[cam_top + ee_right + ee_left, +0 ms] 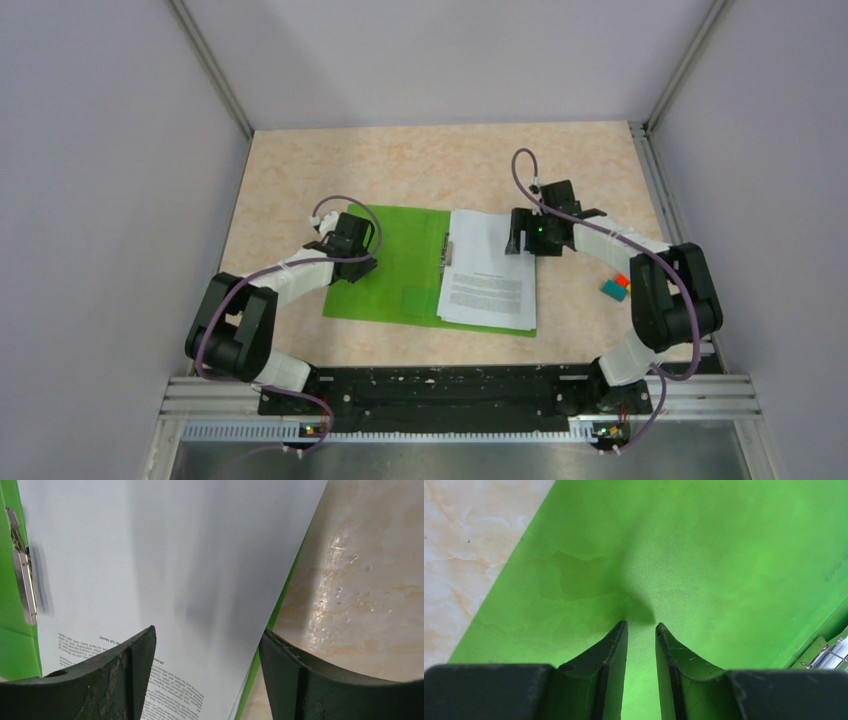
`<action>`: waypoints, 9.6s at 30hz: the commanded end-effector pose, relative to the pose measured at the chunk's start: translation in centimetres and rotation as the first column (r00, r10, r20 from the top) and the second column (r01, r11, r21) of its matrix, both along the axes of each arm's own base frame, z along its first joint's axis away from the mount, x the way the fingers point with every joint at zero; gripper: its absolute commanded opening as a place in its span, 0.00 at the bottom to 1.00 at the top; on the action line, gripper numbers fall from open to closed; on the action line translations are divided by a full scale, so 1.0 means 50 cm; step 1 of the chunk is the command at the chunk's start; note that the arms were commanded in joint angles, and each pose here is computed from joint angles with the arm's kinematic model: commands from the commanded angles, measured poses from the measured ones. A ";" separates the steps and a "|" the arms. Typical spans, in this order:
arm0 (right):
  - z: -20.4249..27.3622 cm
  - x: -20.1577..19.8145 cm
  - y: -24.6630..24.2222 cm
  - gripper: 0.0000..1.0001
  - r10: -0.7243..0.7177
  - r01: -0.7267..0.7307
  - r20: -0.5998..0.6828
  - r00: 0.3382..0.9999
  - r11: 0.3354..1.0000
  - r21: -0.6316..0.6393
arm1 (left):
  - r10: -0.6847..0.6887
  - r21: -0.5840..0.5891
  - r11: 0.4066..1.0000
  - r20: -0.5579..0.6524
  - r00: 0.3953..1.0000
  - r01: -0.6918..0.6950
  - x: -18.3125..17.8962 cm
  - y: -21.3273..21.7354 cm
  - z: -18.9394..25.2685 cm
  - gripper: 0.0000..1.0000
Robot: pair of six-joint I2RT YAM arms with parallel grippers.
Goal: Put the files into the folder
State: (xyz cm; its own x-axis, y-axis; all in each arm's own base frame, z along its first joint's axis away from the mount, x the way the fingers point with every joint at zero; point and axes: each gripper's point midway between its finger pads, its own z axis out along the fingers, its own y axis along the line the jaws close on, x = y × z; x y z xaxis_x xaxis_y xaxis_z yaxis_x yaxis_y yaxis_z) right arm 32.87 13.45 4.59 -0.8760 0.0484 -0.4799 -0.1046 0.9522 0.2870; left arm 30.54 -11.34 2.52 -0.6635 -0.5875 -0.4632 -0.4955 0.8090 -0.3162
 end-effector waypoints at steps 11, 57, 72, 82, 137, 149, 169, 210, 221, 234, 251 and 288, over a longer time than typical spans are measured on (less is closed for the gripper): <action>0.001 0.071 0.000 0.74 -0.073 0.072 0.025 0.997 0.997 0.020 | 0.009 -0.001 1.000 0.010 1.000 -0.009 -0.007 0.000 0.011 0.32; 0.055 -0.044 -0.047 0.84 -0.261 0.243 0.154 0.953 0.962 0.127 | -0.080 -0.243 0.966 0.037 0.996 0.087 -0.013 0.096 0.023 0.98; 0.034 -0.086 -0.096 0.84 -0.300 0.301 0.139 0.944 0.953 0.018 | 0.020 -0.214 0.977 0.043 0.999 -0.010 -0.080 0.073 0.042 0.98; -0.006 -0.095 -0.076 0.85 -0.250 0.248 0.091 0.964 0.968 0.035 | 0.002 -0.205 0.979 0.061 0.998 0.011 -0.075 0.067 0.054 0.99; -0.028 -0.157 -0.032 0.90 -0.214 0.213 0.049 0.976 0.977 0.035 | -0.024 -0.201 0.979 0.067 0.997 0.037 -0.073 0.038 0.055 0.98; -0.031 -0.154 -0.037 0.91 -0.221 0.220 0.052 0.974 0.975 0.007 | -0.026 -0.190 0.981 0.066 0.997 0.038 -0.073 0.037 0.055 0.98; 0.084 -0.071 0.007 0.87 -0.150 0.166 0.183 0.972 0.984 -0.071 | -0.129 0.098 0.988 0.144 0.981 0.116 -0.046 0.060 0.157 0.96; 0.029 0.004 0.312 0.25 0.143 -0.114 0.132 0.981 0.971 -0.212 | 0.037 -0.039 0.998 -0.037 0.999 -0.039 -0.128 0.003 -0.047 0.00; 0.017 -0.024 0.313 0.12 0.155 -0.131 0.105 0.982 0.970 -0.206 | 0.083 -0.027 0.996 -0.062 0.995 -0.085 -0.136 0.013 -0.056 0.00; 0.009 -0.057 0.301 0.10 0.154 -0.135 0.094 0.984 0.973 -0.188 | 0.142 -0.010 0.990 -0.106 0.984 -0.144 -0.148 0.024 -0.071 0.00; -0.015 -0.069 0.296 0.09 0.143 -0.124 0.096 0.985 0.976 -0.180 | 0.149 -0.018 0.988 -0.108 0.983 -0.152 -0.145 0.019 -0.066 0.00; 0.189 -0.037 0.371 0.27 0.279 -0.142 0.298 0.913 0.901 -0.410 | 0.061 0.053 0.997 0.059 0.996 -0.064 -0.097 0.006 0.064 0.20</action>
